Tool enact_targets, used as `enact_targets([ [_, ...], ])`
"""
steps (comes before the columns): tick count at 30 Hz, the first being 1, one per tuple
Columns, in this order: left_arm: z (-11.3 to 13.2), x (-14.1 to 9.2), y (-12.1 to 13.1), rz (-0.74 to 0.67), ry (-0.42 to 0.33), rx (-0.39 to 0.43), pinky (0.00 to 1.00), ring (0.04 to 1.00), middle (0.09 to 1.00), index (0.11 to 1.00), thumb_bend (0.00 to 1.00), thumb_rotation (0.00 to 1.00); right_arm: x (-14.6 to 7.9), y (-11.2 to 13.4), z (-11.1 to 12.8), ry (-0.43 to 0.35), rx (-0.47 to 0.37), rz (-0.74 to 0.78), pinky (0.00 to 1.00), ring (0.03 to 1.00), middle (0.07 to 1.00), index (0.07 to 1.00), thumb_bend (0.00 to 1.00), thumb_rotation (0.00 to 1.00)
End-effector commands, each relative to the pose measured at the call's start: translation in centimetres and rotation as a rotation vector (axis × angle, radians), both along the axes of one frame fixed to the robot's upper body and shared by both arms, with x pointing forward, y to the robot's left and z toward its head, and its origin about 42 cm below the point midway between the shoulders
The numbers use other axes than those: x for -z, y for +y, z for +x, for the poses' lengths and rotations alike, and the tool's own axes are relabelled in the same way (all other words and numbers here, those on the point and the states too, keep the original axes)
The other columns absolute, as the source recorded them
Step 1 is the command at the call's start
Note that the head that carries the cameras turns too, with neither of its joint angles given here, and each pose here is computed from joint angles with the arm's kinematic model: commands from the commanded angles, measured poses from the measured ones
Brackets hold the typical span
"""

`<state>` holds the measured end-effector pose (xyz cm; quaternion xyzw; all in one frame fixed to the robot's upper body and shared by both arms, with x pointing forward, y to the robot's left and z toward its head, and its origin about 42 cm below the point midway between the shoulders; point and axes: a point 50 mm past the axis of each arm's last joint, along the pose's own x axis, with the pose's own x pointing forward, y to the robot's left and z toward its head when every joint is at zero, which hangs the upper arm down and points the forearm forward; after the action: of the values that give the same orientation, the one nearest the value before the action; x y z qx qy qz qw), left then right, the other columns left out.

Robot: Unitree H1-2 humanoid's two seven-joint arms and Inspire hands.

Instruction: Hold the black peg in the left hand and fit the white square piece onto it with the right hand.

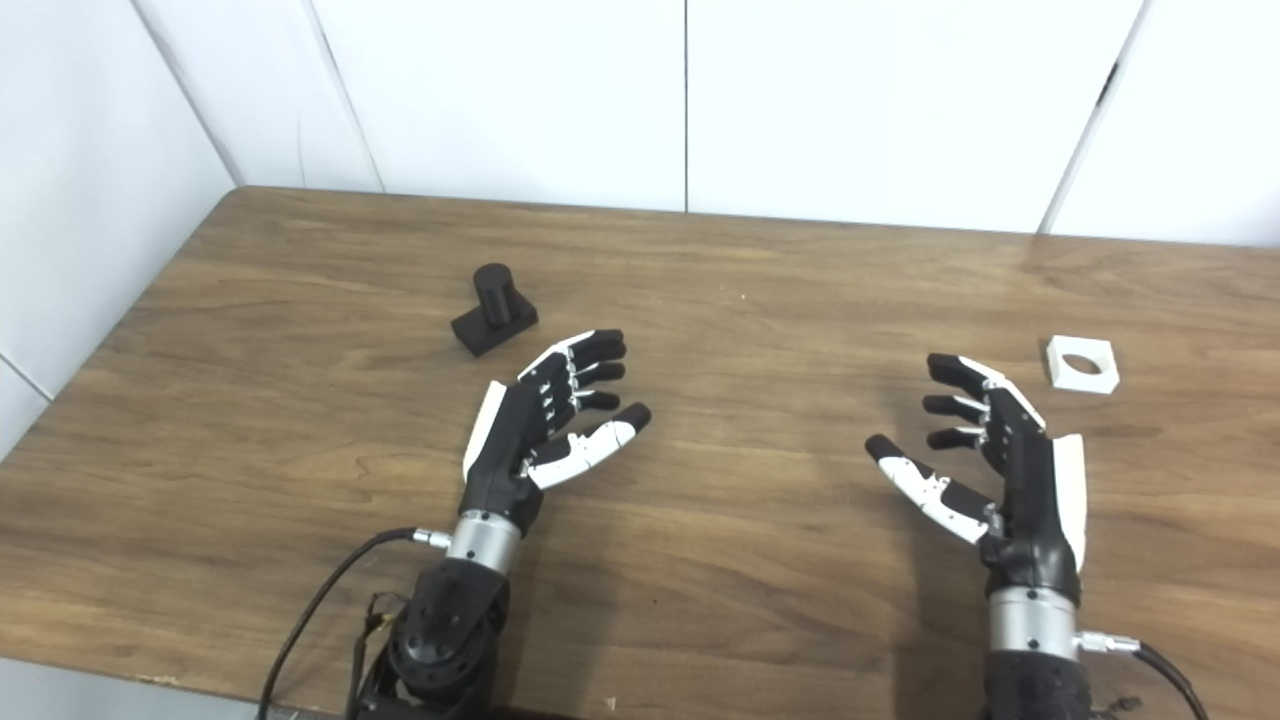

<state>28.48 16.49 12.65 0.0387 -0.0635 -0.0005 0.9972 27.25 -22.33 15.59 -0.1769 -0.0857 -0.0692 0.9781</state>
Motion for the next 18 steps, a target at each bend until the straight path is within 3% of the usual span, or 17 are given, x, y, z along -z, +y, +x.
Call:
enact_targets([
  [1, 0.5, -1.6, 0.0, 0.012, -0.076, -0.018, 0.66, 0.773, 0.791, 0.714, 0.66, 0.18, -1.5, 0.5, 0.1, -0.061, -0.008, 0.002, 0.54, 0.673, 0.754, 0.727, 0.54, 0.0],
  [9, 0.6, -3.2, 0.9, 0.185, -0.103, -0.075, 0.68, 0.792, 0.804, 0.712, 0.69, 0.22, -1.6, 0.3, 0.0, -0.065, -0.008, -0.019, 0.54, 0.658, 0.732, 0.709, 0.56, 0.02],
  [18, 2.1, -5.8, 2.8, 0.338, -0.119, -0.108, 0.68, 0.795, 0.808, 0.69, 0.68, 0.19, -1.8, 0.1, 0.2, -0.059, -0.01, -0.019, 0.53, 0.654, 0.737, 0.706, 0.57, 0.01],
])
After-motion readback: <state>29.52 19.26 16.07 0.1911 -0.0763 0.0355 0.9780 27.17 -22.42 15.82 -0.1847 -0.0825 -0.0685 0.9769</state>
